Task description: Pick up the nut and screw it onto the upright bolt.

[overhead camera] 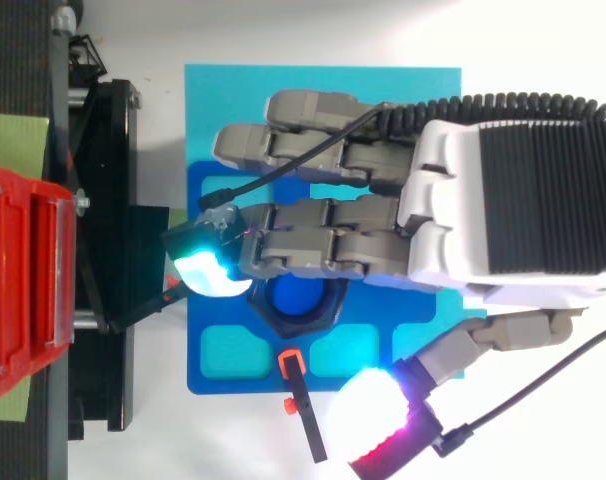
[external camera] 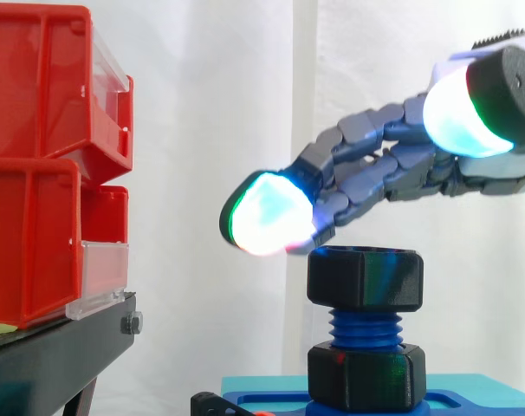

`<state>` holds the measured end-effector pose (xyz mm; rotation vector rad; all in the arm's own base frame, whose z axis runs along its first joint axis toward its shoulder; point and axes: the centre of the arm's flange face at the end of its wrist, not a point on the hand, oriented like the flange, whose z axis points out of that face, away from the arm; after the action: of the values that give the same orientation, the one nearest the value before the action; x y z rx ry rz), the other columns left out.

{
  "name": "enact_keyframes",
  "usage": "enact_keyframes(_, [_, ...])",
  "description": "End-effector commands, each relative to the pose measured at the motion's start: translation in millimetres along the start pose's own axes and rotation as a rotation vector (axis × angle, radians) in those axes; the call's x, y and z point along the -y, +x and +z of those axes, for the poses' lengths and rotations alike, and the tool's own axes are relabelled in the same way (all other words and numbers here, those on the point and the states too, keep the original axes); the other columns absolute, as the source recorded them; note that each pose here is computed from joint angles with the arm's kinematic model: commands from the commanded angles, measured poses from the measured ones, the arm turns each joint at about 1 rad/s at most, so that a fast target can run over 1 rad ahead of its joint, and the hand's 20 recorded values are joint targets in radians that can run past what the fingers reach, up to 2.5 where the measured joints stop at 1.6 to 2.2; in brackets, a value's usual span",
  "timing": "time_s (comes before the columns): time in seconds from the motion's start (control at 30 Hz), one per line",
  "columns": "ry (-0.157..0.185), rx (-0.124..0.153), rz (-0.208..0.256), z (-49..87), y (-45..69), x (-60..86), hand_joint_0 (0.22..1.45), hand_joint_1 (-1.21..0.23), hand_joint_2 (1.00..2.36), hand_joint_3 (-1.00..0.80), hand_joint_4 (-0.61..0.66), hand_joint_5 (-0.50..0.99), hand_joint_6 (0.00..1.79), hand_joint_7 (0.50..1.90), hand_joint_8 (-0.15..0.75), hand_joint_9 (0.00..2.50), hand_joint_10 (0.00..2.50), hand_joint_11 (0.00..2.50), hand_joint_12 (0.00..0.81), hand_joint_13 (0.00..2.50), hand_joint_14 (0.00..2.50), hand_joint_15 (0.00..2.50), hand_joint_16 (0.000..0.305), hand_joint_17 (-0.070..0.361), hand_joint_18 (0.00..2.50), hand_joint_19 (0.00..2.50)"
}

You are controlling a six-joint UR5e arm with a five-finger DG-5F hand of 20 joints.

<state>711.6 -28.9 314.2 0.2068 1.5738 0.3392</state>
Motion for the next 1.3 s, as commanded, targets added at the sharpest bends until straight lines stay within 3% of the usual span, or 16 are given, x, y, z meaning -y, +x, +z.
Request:
enact_keyframes(0.0, [0.012,-0.018,0.009,4.3,16.6,6.2,0.43,-0.25,1.0,-0.5,0.2,-0.16,0.5,0.69,0.217,0.24,0.0,0.0,0.311,0.0,0.0,0.0,0.039,0.088,0.0,0.0])
enact_keyframes(0.63, [0.004,-0.018,0.014,4.6,16.6,5.3,0.44,-0.29,1.0,-0.5,0.24,-0.13,0.5,0.79,0.237,0.39,0.0,0.0,0.307,0.13,0.0,0.0,0.036,0.082,0.0,0.0])
enact_keyframes(1.27, [-0.005,-0.016,0.015,3.3,12.6,15.0,0.47,-0.31,1.0,-0.5,0.29,-0.08,0.5,0.9,0.254,0.62,0.0,0.0,0.286,0.28,0.0,0.0,0.029,0.065,0.0,0.0])
